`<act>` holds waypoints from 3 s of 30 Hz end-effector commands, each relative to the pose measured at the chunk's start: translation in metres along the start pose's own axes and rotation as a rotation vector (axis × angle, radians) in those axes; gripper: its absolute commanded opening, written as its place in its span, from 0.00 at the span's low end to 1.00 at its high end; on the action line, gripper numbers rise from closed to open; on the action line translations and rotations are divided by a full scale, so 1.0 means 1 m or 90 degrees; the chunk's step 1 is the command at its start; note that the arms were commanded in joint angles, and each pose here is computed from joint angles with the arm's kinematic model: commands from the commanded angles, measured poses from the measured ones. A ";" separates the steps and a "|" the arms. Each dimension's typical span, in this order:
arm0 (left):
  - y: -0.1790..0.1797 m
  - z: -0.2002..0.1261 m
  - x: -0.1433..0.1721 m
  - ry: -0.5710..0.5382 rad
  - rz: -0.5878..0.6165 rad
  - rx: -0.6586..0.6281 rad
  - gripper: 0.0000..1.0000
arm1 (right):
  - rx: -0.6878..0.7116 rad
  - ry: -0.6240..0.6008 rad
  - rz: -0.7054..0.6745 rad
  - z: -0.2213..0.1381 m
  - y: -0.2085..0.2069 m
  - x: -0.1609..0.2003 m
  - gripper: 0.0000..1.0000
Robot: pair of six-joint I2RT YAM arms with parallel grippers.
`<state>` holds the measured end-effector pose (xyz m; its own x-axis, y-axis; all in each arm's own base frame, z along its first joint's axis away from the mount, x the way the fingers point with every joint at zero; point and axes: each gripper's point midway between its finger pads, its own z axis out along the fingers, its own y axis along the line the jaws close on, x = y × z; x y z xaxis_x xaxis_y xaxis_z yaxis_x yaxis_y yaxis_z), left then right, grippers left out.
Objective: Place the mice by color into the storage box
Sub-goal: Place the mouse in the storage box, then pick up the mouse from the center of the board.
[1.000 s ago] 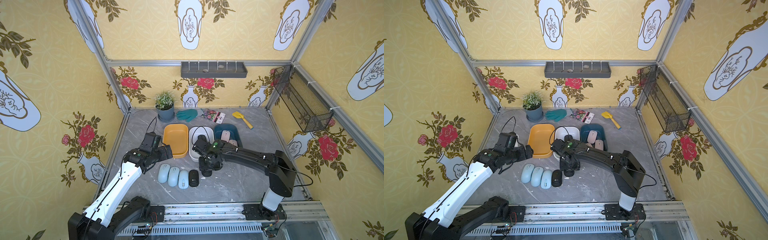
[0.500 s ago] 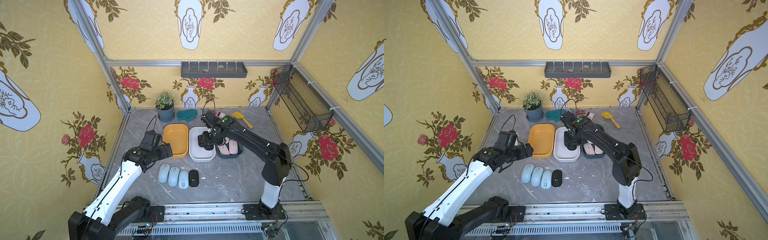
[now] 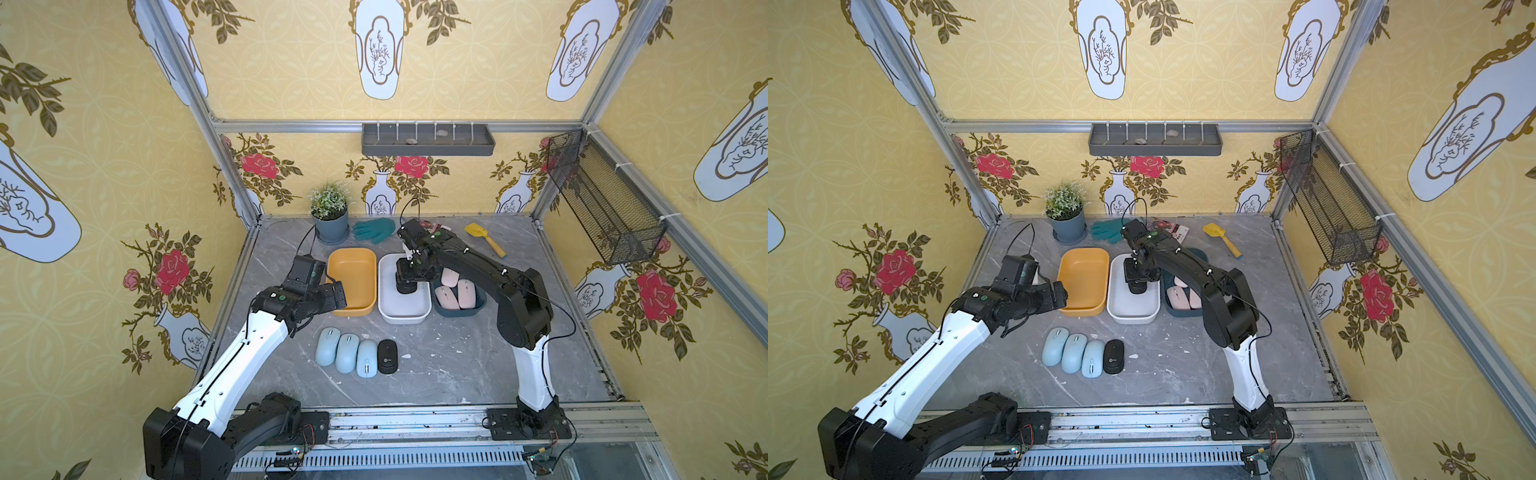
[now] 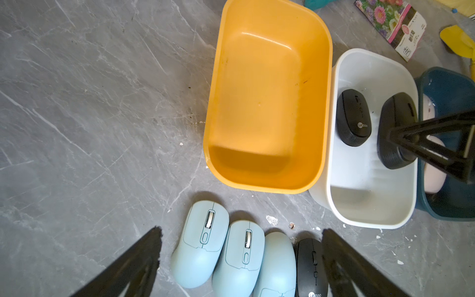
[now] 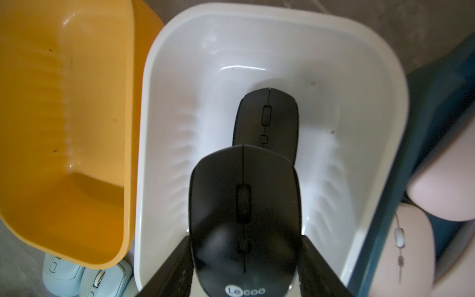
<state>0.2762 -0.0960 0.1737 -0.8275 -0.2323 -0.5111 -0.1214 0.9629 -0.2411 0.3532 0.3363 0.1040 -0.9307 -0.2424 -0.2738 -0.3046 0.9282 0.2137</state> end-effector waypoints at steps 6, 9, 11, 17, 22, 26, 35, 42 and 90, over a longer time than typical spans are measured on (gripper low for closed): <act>-0.003 0.003 -0.006 -0.006 0.008 0.000 0.98 | -0.030 0.021 -0.012 0.023 0.014 0.008 0.42; -0.004 0.002 -0.008 -0.006 0.009 0.002 0.98 | -0.032 0.028 -0.014 0.028 0.015 0.009 0.43; -0.005 0.002 -0.009 -0.008 0.011 0.002 0.98 | -0.035 0.032 -0.015 0.032 0.016 0.010 0.43; -0.005 0.002 -0.009 -0.008 0.012 0.001 0.98 | -0.024 0.044 -0.023 0.039 0.018 0.013 0.53; -0.004 0.001 -0.009 -0.012 0.013 0.000 0.98 | -0.012 0.024 -0.026 0.028 0.018 0.005 0.64; -0.005 0.003 -0.008 -0.013 0.012 0.007 0.98 | -0.007 0.001 -0.027 0.016 0.019 -0.003 0.67; -0.004 0.003 -0.006 -0.019 0.013 0.013 0.98 | 0.025 -0.013 -0.037 -0.001 0.020 -0.008 0.70; 0.000 -0.004 -0.003 -0.032 0.011 0.015 0.98 | 0.076 -0.048 -0.046 -0.047 0.039 0.009 0.72; 0.009 -0.017 0.012 -0.034 -0.012 0.017 0.98 | 0.074 0.198 0.039 0.041 0.080 0.222 0.72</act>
<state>0.2564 -0.0883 0.1794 -0.7907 -0.2695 -0.5496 -0.1259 0.9503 -0.2848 0.1337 0.3744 0.0292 -0.9669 -0.2547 0.0144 -0.2507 0.9591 0.1318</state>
